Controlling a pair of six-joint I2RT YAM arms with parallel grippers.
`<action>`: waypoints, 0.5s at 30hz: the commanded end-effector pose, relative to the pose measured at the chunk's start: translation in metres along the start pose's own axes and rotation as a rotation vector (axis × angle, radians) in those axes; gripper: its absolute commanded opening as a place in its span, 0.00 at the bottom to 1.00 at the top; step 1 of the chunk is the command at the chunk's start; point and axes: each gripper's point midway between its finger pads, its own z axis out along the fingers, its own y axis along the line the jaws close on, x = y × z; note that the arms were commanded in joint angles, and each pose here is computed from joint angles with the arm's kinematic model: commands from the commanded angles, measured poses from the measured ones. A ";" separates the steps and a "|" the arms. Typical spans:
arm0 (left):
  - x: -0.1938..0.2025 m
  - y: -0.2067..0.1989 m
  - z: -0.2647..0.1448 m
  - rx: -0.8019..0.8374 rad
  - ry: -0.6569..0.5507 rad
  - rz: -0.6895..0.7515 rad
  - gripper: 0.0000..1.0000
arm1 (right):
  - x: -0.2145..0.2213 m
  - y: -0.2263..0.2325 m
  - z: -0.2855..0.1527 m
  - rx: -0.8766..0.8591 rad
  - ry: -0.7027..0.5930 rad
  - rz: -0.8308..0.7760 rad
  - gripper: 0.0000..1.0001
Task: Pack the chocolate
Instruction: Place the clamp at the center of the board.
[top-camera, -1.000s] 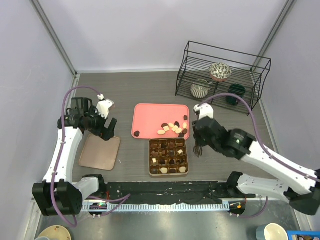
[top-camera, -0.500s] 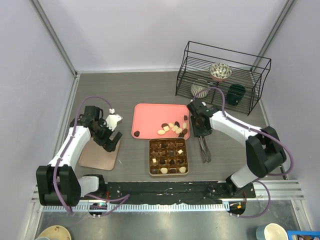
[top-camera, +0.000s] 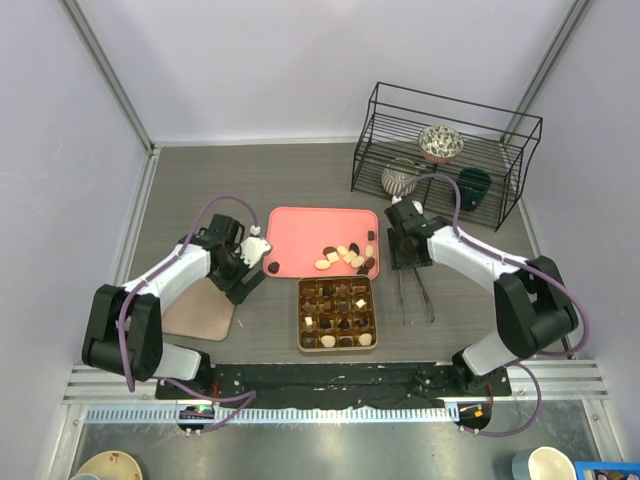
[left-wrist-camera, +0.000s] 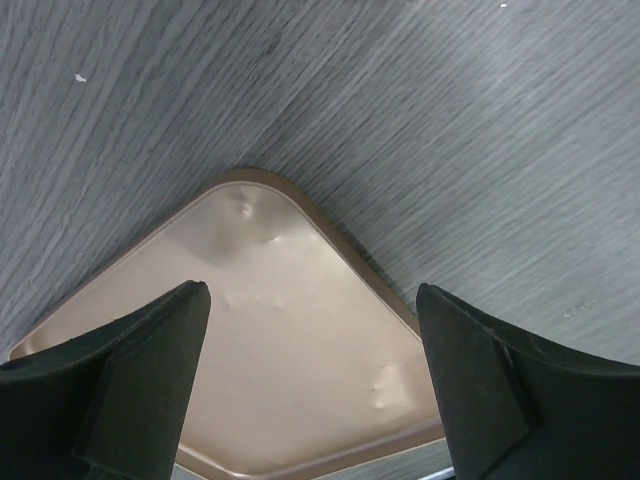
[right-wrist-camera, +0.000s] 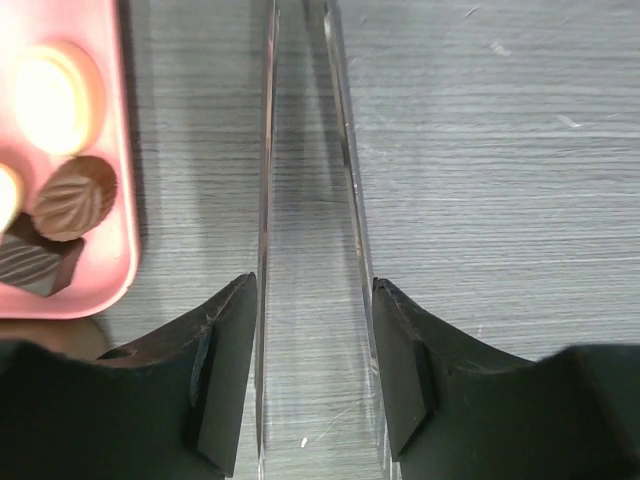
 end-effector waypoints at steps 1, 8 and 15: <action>-0.004 0.009 0.011 -0.063 0.001 -0.023 0.87 | -0.045 -0.014 -0.038 0.026 -0.215 0.052 0.54; -0.005 -0.004 0.027 -0.025 0.042 -0.017 0.63 | -0.075 -0.027 -0.091 0.022 -0.364 0.095 0.56; -0.003 -0.019 0.030 0.013 0.090 -0.013 0.38 | -0.082 -0.033 -0.122 -0.013 -0.442 0.109 0.56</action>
